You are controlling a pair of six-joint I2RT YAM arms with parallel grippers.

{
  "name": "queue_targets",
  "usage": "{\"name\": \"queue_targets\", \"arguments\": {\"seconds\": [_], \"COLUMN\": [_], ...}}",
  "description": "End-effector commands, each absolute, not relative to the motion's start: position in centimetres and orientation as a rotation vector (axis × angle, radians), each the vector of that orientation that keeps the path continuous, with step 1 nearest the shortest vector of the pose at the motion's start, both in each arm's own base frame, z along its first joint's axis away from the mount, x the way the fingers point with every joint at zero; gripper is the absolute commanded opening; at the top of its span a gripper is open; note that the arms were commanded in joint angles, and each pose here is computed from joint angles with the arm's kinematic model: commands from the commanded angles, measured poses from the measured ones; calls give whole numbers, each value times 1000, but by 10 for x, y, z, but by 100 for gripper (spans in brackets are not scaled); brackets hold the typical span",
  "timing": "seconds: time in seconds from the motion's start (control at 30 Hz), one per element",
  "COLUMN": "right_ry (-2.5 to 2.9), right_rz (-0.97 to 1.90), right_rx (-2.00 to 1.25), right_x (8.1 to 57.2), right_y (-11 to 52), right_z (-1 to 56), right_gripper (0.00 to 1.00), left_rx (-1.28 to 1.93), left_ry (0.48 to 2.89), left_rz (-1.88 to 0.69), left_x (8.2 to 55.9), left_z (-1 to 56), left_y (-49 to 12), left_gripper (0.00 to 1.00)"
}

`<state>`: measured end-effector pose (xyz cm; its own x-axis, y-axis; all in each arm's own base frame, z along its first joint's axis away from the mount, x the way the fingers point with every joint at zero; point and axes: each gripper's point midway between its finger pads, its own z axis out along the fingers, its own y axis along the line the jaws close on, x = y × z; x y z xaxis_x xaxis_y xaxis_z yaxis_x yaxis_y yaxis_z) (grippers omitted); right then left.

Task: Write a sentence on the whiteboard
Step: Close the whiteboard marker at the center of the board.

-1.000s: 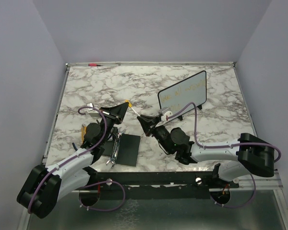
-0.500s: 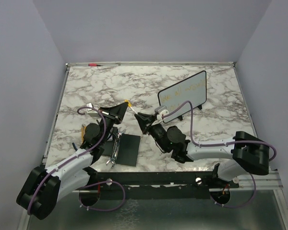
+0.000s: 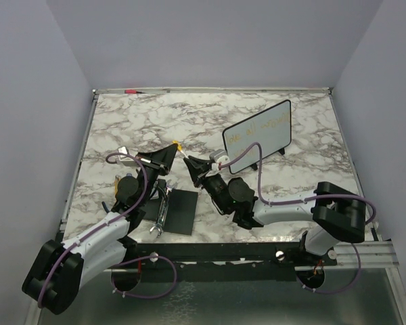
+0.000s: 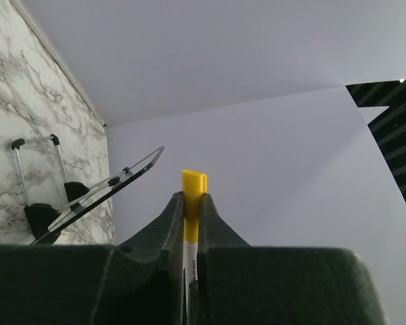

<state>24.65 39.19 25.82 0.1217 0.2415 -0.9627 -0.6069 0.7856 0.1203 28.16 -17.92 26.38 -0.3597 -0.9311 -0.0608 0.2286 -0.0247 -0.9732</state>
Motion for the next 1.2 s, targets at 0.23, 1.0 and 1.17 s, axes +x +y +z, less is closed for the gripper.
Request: {"name": "queue_targets", "arguments": {"seconds": [0.23, 1.0, 1.17], "right_ry": [1232, 1158, 1107], "right_rz": [587, 600, 688], "right_rx": [-306, -175, -117], "right_x": [257, 244, 228], "right_y": [402, 340, 313], "right_z": [276, 305, 330], "right_gripper": [1, 1, 1], "left_rx": [-732, -340, -203], "left_ry": [1307, 1365, 1408], "left_rz": [-1612, -1538, -1489], "left_x": [268, 260, 254], "left_z": [271, 315, 323], "left_y": [-190, -221, -229], "left_gripper": [0, 67, 73]}}
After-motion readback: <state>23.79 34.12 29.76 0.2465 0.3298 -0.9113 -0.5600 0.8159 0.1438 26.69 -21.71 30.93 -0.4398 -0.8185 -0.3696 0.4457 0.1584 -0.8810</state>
